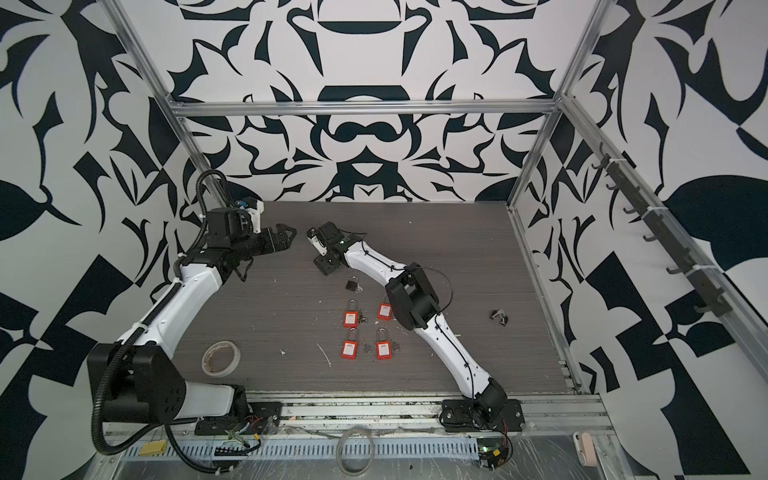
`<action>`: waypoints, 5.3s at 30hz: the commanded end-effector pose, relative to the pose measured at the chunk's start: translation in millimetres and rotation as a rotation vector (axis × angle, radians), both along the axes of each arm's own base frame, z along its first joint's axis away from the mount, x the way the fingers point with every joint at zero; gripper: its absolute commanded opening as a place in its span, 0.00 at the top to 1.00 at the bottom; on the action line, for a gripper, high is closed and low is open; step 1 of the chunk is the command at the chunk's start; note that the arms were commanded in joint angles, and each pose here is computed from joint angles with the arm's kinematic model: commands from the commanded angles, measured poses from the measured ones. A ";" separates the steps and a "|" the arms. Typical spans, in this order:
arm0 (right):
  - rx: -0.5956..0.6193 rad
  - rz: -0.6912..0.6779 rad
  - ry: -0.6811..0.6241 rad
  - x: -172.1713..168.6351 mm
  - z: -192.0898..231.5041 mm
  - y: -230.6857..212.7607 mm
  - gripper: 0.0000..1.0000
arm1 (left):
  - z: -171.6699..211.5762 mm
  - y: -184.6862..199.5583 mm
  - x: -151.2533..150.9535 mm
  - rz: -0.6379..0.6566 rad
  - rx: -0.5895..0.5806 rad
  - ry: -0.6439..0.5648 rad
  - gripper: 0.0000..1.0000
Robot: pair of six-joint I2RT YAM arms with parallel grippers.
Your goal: Lock with the key
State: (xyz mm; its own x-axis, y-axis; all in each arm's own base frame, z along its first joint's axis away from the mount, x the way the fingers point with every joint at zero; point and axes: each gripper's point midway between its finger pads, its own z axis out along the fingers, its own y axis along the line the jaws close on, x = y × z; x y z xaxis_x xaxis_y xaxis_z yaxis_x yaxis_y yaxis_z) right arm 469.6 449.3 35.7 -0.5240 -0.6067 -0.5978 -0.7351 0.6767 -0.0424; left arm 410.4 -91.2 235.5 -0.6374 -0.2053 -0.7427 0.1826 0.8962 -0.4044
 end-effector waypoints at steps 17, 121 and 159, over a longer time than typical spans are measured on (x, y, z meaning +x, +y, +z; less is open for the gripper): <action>0.033 0.027 -0.030 -7.0 23.6 2.7 0.73 | 18.9 -4.5 1.6 -0.009 -0.044 -0.002 0.01; 0.298 0.600 -0.084 -200.0 244.5 -175.3 0.46 | 18.3 -192.0 -163.9 -1.388 0.099 -0.536 1.00; 0.243 0.650 -0.140 -197.9 215.3 -149.1 0.67 | 16.5 -204.8 -166.0 -1.385 -0.007 -0.446 1.00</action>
State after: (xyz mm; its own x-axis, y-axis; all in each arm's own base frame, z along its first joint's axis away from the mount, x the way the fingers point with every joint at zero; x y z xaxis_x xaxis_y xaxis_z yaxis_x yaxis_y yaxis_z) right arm 270.0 296.3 230.0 -0.0779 -0.6445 -0.7606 -0.9926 0.1214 -0.0012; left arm 248.5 -292.1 243.0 -0.0536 0.3956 -0.9169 0.9942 -0.0644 -0.0859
